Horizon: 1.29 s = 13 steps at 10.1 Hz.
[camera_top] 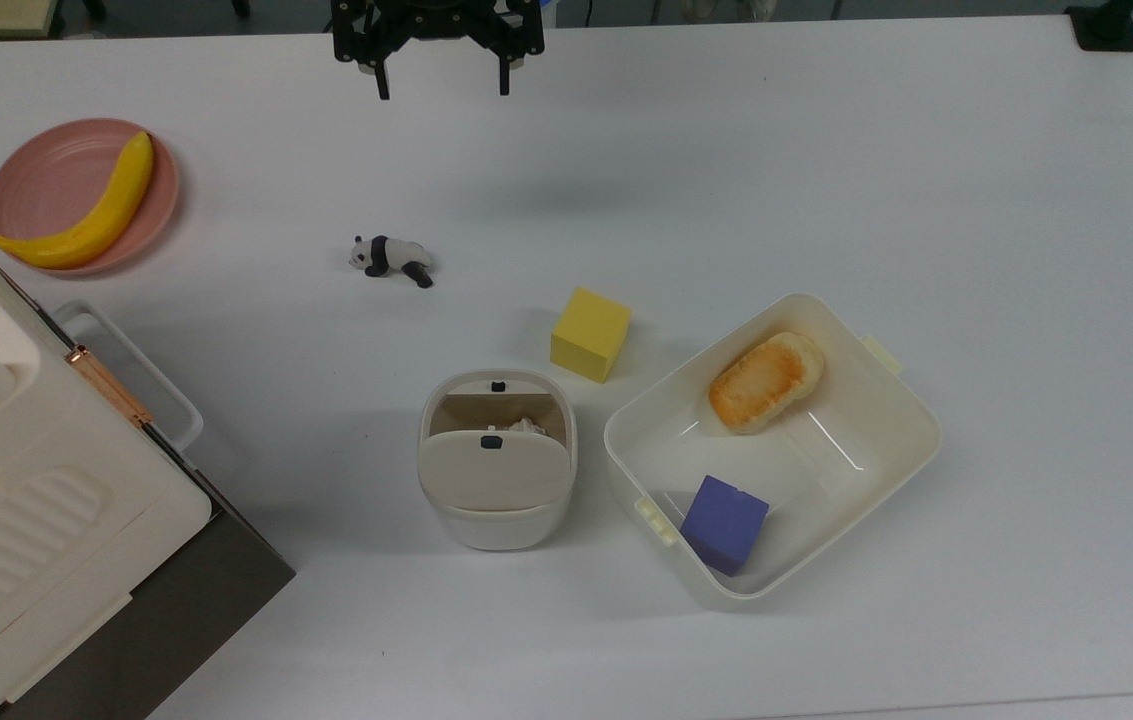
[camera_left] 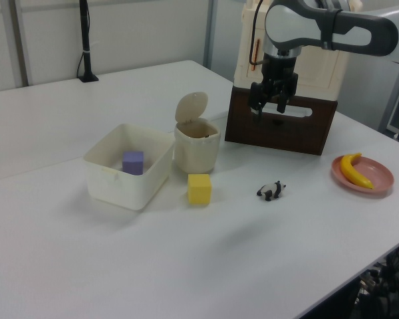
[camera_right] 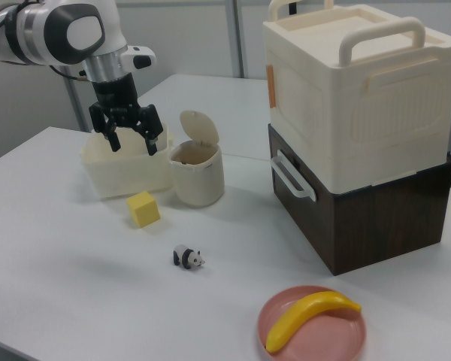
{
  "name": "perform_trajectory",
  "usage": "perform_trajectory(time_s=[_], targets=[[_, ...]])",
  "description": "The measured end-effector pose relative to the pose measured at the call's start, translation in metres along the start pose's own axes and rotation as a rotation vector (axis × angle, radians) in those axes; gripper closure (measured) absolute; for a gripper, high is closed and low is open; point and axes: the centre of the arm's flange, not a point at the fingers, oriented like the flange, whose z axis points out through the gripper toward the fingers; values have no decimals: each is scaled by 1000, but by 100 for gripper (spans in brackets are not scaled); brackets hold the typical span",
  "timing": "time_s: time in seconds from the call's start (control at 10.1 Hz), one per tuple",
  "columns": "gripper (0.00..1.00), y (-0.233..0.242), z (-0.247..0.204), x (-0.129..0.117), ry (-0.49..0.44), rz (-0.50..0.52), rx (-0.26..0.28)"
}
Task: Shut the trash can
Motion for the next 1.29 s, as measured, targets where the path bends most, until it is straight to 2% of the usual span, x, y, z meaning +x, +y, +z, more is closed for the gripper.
perform_trajectory(time_s=[0.3,1.29], targets=[[0,0,3,-4,-36,1,3],[1,1,5,-4,-39,2,3]])
